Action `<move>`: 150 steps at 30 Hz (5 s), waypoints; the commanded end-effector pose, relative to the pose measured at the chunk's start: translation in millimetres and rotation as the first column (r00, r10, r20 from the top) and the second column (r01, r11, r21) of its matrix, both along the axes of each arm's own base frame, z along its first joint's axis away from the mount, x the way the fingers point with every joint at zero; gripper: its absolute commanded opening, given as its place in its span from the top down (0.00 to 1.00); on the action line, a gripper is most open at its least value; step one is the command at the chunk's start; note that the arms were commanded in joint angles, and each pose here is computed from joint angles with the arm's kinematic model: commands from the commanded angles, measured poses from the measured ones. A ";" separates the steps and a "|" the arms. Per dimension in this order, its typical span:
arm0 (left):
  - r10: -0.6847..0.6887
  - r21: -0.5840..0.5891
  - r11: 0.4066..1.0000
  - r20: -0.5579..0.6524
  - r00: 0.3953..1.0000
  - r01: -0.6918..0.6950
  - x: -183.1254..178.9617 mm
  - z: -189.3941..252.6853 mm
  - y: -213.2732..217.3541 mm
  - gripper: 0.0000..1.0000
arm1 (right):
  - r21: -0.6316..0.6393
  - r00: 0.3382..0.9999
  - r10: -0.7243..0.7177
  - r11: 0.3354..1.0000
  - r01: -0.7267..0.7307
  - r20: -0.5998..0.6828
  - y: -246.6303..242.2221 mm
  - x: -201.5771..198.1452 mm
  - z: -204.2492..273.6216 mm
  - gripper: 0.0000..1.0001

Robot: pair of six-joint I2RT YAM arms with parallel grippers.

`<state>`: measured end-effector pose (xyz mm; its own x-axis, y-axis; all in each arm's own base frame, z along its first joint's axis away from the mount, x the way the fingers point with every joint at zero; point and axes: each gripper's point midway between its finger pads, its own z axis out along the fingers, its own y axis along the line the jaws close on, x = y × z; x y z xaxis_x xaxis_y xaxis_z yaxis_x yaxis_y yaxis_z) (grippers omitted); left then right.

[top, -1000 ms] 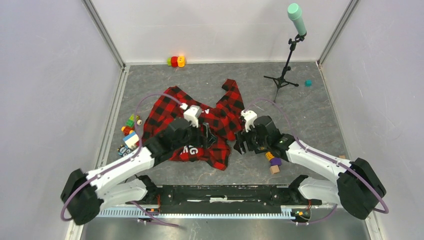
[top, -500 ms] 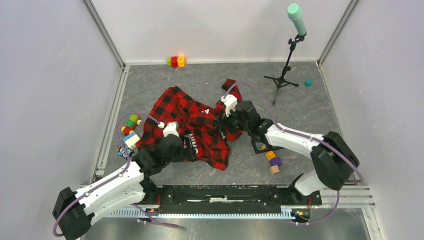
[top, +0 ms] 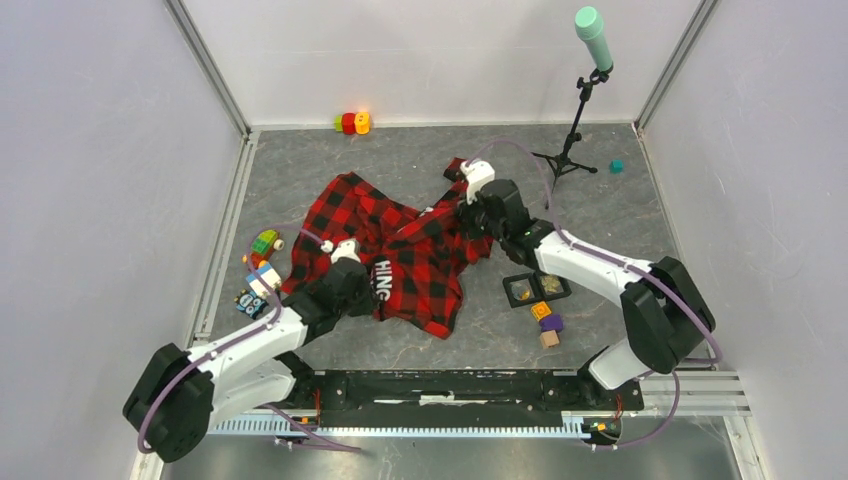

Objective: Remove the brooch from the garment
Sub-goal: Flatten out the clothes at the center of the board.

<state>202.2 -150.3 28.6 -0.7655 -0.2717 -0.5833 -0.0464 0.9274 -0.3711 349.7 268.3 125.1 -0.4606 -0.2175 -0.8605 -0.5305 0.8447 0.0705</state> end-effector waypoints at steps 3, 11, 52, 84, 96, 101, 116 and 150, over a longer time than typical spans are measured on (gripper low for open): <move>-0.099 -0.055 0.992 0.209 0.973 0.113 60.0 101.9 -35.3 0.97 | 0.115 0.973 -0.180 0.980 0.164 0.146 -35.0 57.3 99.4 1.00; -0.098 -0.039 0.991 0.439 0.893 0.128 121.7 313.8 -18.6 0.98 | 0.220 0.939 -0.260 0.952 0.211 0.226 -67.4 103.3 211.3 1.00; 0.568 0.203 0.775 0.190 0.800 -0.598 118.7 131.0 162.5 0.42 | 0.153 0.935 0.351 0.927 -0.342 -0.040 70.6 -112.0 21.6 0.41; 0.345 0.178 0.937 -0.338 0.876 -0.300 -42.3 -6.0 50.3 0.76 | 0.105 0.969 0.169 0.983 -0.152 -0.182 91.9 -20.3 -41.0 0.22; 0.252 0.148 0.964 -0.252 0.934 -0.220 -31.2 20.9 46.1 0.63 | 0.132 0.978 0.031 0.991 -0.003 -0.207 74.4 12.7 -57.6 0.96; 0.154 0.125 0.983 -0.147 0.977 -0.136 -12.5 61.2 39.1 0.50 | 0.096 0.977 -0.118 0.986 0.136 -0.176 3.6 2.9 -52.7 1.00; 0.181 0.040 0.980 0.227 0.957 -0.195 143.8 166.6 75.8 0.07 | 0.362 0.974 0.119 0.931 -0.041 -0.194 55.0 52.3 -19.8 0.24; -0.029 -0.208 0.978 -0.069 0.997 0.014 189.9 49.6 45.6 0.90 | 0.419 0.992 -0.061 0.902 0.103 -0.113 26.0 162.1 34.7 1.00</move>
